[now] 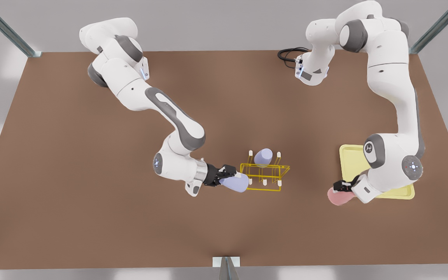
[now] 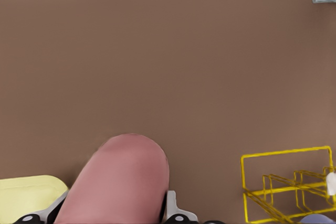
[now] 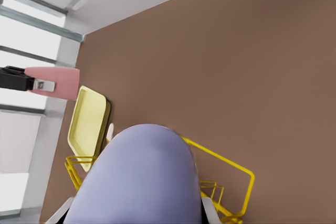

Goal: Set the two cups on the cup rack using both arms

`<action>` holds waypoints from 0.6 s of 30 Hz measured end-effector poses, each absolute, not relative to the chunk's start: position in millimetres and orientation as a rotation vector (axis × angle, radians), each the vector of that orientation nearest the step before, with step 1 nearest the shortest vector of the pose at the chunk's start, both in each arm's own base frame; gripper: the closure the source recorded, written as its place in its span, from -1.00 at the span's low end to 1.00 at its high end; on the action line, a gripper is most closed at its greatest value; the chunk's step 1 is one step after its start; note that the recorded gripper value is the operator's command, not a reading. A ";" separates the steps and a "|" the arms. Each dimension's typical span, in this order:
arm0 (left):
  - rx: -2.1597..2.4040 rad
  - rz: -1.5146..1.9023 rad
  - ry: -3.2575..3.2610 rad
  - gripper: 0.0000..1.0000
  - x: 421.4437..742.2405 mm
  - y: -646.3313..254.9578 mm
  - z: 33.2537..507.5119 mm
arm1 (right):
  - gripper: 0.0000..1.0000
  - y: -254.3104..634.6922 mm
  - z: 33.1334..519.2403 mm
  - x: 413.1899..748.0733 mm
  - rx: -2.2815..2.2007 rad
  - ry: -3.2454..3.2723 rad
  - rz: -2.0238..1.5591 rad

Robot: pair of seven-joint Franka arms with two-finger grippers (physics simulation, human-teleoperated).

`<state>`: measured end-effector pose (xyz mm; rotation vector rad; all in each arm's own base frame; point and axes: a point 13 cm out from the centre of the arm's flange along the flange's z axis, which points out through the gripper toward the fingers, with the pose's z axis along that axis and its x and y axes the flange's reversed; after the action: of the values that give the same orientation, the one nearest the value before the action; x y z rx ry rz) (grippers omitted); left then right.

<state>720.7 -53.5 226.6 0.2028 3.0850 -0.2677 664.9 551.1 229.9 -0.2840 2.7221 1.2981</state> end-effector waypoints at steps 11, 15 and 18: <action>-0.104 -0.396 3.099 -0.71 712.8 -202.4 269.8 | -0.65 570.4 207.1 656.5 -0.302 2.723 1.297; -0.200 -0.431 3.117 -0.71 702.9 -235.9 270.7 | -1.00 574.3 207.2 654.9 -0.310 2.720 1.294; -0.274 -0.432 3.132 -0.72 695.2 -252.9 268.2 | -1.00 579.7 207.6 655.0 -0.314 2.712 1.297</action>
<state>695.2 -252.9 268.2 -0.2742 3.1322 -0.4324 655.0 579.7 207.6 -0.3143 2.7122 1.2968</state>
